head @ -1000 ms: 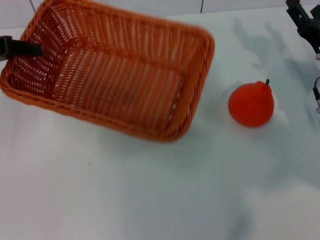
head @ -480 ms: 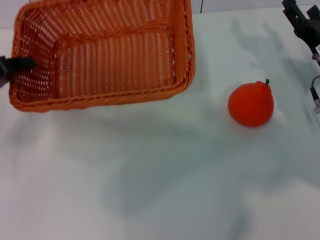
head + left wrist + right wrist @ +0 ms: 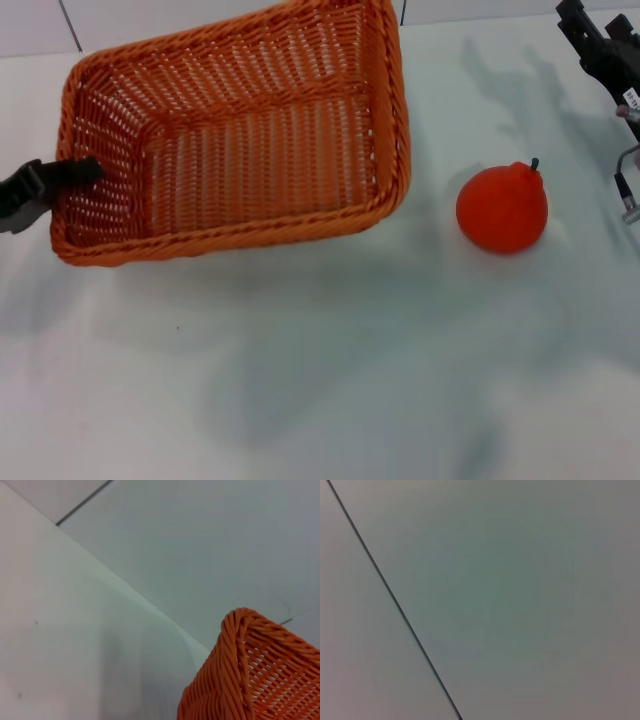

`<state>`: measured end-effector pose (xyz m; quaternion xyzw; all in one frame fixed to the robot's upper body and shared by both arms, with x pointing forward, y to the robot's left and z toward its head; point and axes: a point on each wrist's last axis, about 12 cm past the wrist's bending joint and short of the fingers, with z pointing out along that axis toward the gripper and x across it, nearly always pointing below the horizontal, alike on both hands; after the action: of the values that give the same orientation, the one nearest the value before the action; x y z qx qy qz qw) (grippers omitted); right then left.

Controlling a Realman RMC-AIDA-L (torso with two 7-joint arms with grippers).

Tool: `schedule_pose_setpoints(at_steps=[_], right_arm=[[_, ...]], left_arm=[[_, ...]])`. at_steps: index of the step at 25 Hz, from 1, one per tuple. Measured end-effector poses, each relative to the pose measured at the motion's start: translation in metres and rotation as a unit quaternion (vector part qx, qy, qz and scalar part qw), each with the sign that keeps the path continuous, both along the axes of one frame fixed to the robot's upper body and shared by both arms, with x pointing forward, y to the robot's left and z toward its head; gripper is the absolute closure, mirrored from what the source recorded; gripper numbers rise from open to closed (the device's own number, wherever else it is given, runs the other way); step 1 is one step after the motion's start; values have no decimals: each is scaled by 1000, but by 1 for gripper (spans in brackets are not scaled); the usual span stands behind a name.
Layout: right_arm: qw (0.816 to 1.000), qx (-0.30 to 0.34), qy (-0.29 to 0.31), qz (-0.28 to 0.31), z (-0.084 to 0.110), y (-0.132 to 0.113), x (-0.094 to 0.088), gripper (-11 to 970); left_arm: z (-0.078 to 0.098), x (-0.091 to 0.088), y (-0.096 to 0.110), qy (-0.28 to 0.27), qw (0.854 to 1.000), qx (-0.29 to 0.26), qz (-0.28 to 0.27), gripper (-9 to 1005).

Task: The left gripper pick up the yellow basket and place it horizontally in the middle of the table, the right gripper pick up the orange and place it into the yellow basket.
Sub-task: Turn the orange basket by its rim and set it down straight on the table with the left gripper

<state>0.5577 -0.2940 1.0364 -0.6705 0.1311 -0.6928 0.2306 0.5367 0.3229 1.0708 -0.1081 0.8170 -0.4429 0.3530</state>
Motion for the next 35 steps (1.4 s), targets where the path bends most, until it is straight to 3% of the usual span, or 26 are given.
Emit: schedule_pose_setpoints(at_steps=[12,17,22,29,35], right_arm=[[1000,1,2,-2,1,0,3,15],[1000,0,1,0,2,1,4,15],[1000,-1,8,-2,1,1,5,14],[1000,-7,13,-4,1,-2,7,14],[1000,-11,9,-3,3,-3,10,15]], left_arm=[[-11,-9,-11,24,999,-21,-26,799],[-15,-13,-12,29,999,-22,-29,554],[-14,-22,-5,35,998,-29,-44,376],[-6,-36,13,39,995,-45,-82,378],[-5,-44,13,42,991,-67,-110,380]])
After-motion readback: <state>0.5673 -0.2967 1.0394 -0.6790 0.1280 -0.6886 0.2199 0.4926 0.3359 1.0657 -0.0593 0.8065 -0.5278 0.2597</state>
